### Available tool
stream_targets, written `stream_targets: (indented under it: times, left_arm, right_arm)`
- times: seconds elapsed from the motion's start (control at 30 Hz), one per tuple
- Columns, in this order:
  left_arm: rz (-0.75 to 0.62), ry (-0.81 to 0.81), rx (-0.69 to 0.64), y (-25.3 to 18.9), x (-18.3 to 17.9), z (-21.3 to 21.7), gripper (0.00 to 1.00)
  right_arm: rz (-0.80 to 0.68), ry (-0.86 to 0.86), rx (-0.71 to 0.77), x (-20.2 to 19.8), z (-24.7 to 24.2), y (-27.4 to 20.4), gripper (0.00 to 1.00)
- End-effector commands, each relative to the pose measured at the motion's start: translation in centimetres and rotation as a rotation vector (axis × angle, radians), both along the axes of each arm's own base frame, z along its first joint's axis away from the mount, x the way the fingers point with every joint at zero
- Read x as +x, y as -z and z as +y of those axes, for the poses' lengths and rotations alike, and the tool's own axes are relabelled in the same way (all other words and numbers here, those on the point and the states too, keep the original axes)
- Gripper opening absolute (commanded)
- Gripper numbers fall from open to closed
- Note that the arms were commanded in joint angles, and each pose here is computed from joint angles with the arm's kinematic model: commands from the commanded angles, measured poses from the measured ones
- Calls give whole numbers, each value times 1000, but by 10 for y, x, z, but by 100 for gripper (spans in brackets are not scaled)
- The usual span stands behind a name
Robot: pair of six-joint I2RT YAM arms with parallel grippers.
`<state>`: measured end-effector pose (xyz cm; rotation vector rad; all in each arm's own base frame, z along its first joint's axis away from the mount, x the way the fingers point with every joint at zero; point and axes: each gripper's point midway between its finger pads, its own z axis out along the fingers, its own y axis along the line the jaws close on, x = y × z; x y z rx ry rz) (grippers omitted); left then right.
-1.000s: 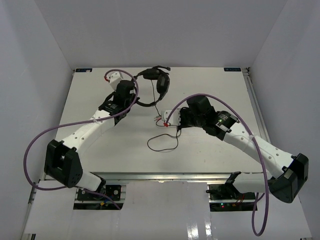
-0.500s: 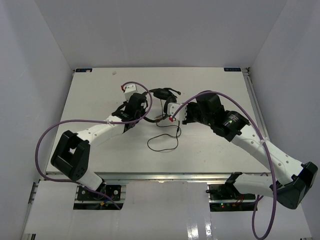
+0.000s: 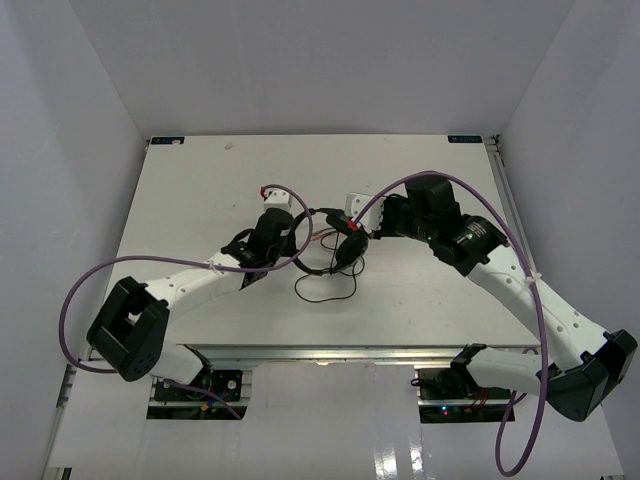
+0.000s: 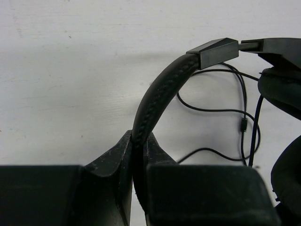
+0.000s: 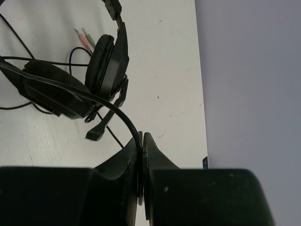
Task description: Wrap the headphones
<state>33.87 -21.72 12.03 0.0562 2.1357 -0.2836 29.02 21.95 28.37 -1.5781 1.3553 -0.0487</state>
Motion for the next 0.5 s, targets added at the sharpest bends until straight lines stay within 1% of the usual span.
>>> stream_targets:
  times: [0.0,0.23,0.47]
  left_arm:
    - [-116,151,-95,-41,-8,-28,0]
    - [-158,366,-134,-54,-40,-54,0]
    - [-192,492,-189,-73,-73,-64,0]
  right_arm:
    - [6,-49,87,0,13,-17,8]
    - [123,-125,116,-8,26,13,8]
    - [227,-158,165,-12,30,34,8]
